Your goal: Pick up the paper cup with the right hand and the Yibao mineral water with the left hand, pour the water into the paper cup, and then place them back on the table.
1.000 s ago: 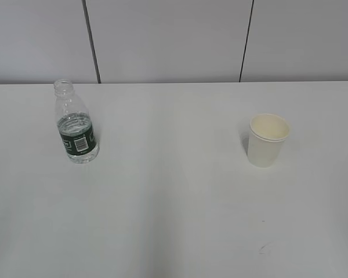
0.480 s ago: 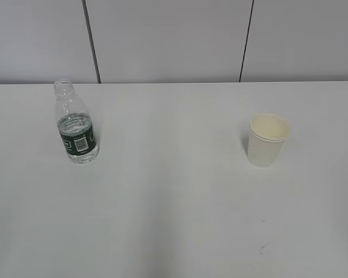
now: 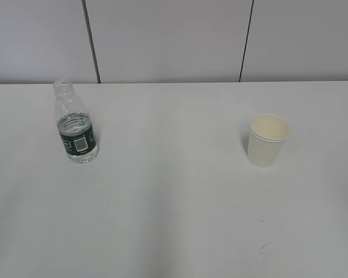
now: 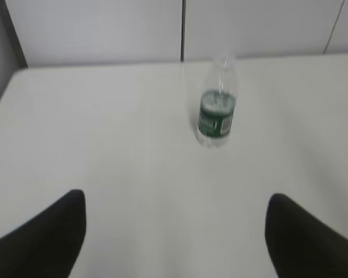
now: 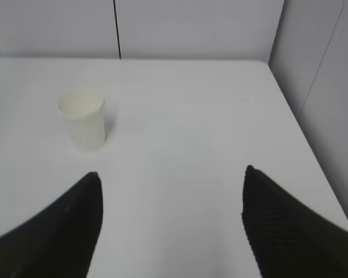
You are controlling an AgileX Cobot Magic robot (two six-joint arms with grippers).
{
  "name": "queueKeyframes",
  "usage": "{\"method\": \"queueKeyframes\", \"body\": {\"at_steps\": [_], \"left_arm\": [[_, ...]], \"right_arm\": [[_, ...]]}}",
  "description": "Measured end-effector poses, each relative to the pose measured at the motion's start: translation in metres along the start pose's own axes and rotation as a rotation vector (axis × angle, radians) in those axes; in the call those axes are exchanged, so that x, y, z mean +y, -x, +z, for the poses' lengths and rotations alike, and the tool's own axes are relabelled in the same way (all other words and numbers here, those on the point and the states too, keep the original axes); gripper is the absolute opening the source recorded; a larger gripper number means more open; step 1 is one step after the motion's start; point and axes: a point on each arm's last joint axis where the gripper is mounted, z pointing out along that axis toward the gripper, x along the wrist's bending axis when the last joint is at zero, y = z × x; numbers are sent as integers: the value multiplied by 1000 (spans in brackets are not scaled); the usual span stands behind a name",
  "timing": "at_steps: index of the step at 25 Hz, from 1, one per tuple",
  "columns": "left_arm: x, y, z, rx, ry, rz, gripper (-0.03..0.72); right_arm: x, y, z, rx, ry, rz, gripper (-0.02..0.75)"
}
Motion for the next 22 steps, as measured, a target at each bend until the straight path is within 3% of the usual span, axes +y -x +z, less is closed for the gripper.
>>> {"method": "queueKeyframes", "body": {"at_steps": [4, 11, 15, 22], "left_arm": [[19, -1, 5, 8, 142, 10, 575], [57, -4, 46, 28, 234, 43, 575], [73, -6, 79, 32, 254, 47, 575], [78, -7, 137, 29, 179, 42, 575]], "right_arm": [[9, 0, 1, -6, 84, -16, 585], [39, -9, 41, 8, 92, -95, 585], [56, -20, 76, 56, 104, -100, 585], [67, -41, 139, 153, 108, -91, 585]]}}
